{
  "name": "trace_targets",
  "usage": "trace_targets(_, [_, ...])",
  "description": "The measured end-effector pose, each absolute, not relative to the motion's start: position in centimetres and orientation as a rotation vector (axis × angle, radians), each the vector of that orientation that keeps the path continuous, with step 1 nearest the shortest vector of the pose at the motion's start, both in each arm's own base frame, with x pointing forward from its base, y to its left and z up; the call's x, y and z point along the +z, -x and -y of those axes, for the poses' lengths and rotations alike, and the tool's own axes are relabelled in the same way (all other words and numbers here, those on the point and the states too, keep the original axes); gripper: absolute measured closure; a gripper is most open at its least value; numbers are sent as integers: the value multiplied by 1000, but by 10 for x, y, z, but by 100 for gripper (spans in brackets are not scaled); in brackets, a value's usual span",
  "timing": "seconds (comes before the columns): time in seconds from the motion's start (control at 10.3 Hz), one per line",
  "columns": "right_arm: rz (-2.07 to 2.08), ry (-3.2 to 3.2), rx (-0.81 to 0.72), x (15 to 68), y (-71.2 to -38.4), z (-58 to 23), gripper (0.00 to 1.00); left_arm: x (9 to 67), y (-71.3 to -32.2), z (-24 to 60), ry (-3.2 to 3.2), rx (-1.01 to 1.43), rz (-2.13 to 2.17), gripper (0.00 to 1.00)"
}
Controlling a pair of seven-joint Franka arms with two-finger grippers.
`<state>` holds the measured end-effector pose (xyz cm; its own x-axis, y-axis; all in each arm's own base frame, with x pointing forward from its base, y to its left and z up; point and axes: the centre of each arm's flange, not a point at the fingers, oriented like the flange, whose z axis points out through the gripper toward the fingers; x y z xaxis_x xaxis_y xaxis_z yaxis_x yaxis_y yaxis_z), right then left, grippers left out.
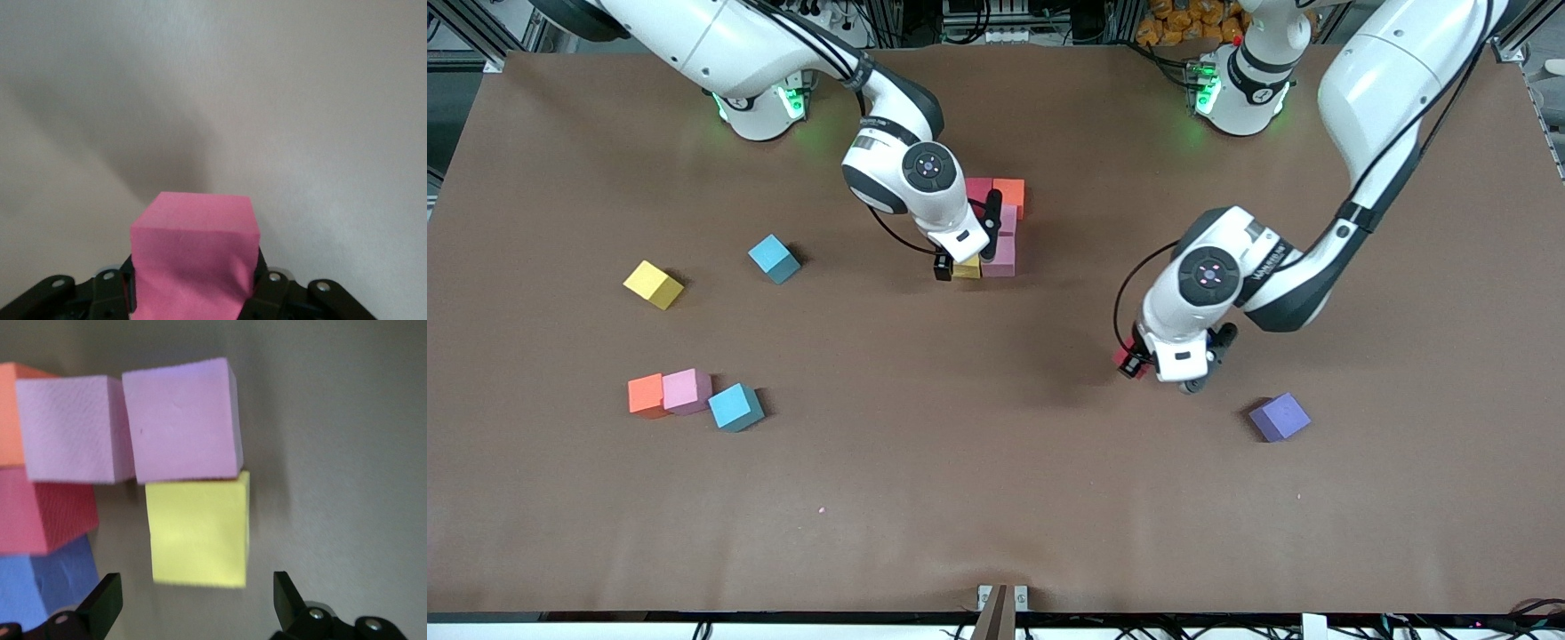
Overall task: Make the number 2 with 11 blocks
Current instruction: 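Carry the red cube to the group while the right gripper reaches cyan, then place the red cube below the yellow cube while the right gripper grasps cyan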
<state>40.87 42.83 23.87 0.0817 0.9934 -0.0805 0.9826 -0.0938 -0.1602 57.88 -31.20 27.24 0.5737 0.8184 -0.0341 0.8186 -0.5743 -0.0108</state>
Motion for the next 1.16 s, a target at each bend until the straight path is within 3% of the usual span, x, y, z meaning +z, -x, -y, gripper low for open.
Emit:
trace_targets(0.19, [2052, 2301, 345, 267, -439, -400, 0, 274, -565, 338, -2736, -53, -1528, 40])
trace_targets(0.39, [1972, 2406, 313, 290, -483, -348, 0, 280, -557, 360, -2671, -44, -1621, 40])
trace_targets(0.87, [2129, 2432, 61, 301, -593, -185, 0, 291, -500, 456, -2516, -46, -1810, 40])
trace_targets(1.16, [2273, 2342, 0, 289, -620, -116, 0, 294, -452, 513, -2491, -126, -1835, 40])
